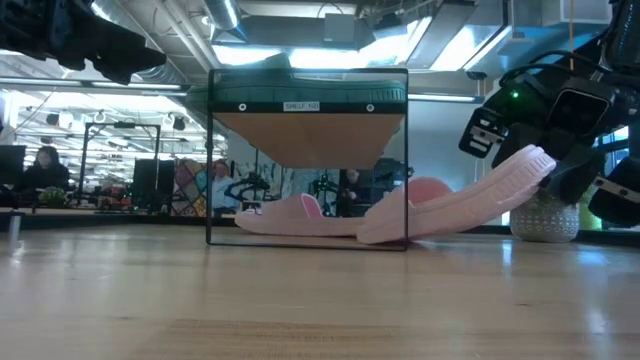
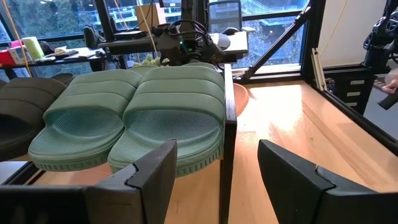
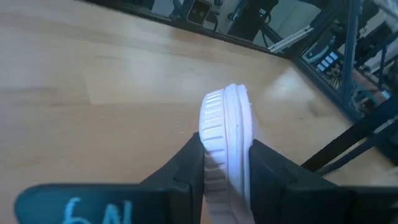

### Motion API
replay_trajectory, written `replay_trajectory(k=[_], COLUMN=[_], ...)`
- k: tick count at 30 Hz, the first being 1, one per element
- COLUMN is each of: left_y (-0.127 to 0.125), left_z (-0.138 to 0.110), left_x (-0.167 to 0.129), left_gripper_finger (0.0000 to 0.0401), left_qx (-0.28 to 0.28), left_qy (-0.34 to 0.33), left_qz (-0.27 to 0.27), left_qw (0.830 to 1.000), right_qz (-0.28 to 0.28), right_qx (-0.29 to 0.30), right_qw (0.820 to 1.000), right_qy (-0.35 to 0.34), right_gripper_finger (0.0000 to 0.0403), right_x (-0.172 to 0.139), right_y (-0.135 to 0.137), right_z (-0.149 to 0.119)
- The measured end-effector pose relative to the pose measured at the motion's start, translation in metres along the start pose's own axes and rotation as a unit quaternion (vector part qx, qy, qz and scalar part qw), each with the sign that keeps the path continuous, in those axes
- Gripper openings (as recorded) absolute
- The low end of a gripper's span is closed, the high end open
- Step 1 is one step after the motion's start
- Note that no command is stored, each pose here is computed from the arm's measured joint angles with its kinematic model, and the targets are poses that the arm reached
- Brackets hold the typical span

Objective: Pick and place slides into the shelf
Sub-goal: Put the pink slipper under the shelf

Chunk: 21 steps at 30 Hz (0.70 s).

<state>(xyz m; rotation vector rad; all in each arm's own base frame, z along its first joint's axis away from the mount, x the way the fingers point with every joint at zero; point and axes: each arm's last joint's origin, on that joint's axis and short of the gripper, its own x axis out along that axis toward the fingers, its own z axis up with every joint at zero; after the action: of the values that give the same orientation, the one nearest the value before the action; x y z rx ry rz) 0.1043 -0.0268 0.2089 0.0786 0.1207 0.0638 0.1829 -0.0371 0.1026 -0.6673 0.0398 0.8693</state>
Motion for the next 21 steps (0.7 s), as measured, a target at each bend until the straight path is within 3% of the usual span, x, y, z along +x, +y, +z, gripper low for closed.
replay_trajectory(k=[16, 21], left_y=[0.0000, 0.0000], left_z=[0.0000, 0.0002], left_x=[0.0000, 0.0000], left_gripper_finger=[0.0216, 0.0216], left_qx=[0.000, 0.000], left_qy=[0.000, -0.001], left_qz=[0.000, 0.000], left_qw=[1.000, 1.000], right_qz=[-0.005, -0.004], right_qx=[-0.136, -0.150], right_qw=[0.991, 0.989], right_qy=[0.016, 0.016], right_gripper_finger=[0.0093, 0.0093], right_x=[-0.0001, -0.0001], right_y=[-0.0003, -0.0003], right_z=[-0.0011, -0.0010])
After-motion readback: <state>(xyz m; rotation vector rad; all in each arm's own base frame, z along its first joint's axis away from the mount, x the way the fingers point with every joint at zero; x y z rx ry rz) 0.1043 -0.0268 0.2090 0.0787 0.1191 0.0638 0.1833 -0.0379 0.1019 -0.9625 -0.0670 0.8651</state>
